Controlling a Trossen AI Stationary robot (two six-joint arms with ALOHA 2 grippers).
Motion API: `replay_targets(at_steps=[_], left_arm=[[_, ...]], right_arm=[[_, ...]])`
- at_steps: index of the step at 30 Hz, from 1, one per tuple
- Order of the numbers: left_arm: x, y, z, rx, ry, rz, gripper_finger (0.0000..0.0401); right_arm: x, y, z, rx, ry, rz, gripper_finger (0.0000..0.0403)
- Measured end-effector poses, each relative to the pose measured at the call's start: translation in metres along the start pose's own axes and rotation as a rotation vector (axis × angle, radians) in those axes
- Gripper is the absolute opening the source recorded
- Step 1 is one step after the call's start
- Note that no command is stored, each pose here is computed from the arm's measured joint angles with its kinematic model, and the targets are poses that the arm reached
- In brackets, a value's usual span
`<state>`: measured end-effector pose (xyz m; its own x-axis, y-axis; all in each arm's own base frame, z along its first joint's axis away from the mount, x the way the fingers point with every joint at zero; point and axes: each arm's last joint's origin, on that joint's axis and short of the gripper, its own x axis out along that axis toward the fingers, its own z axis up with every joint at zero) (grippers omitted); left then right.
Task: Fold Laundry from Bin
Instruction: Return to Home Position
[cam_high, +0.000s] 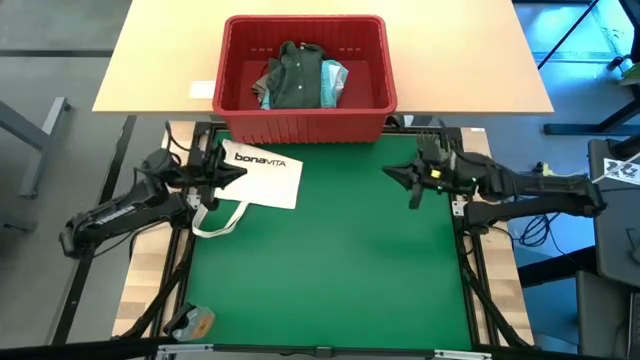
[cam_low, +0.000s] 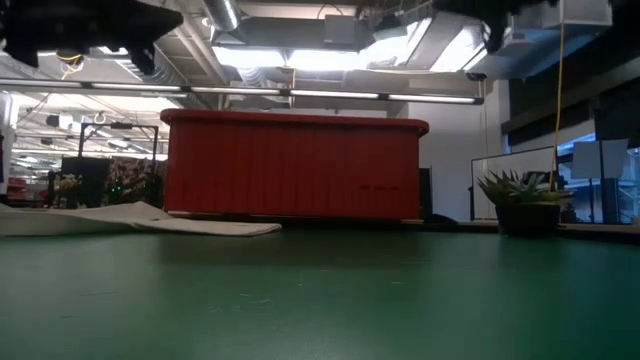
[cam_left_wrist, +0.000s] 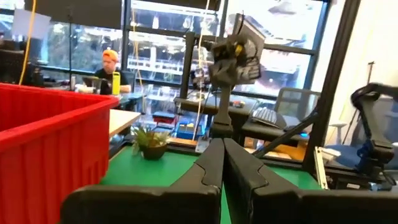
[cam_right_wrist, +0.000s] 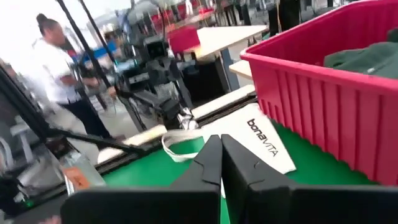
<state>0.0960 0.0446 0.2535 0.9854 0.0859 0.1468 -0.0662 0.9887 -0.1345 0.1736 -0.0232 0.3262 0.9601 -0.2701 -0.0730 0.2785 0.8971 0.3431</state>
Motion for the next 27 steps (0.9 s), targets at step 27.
replay_targets(at_steps=[27], left_arm=[[-0.004, 0.012, -0.067, -0.090, -0.029, 0.038, 0.0000]], right_arm=[[-0.073, -0.063, -0.123, 0.070, -0.208, -0.001, 0.0001]])
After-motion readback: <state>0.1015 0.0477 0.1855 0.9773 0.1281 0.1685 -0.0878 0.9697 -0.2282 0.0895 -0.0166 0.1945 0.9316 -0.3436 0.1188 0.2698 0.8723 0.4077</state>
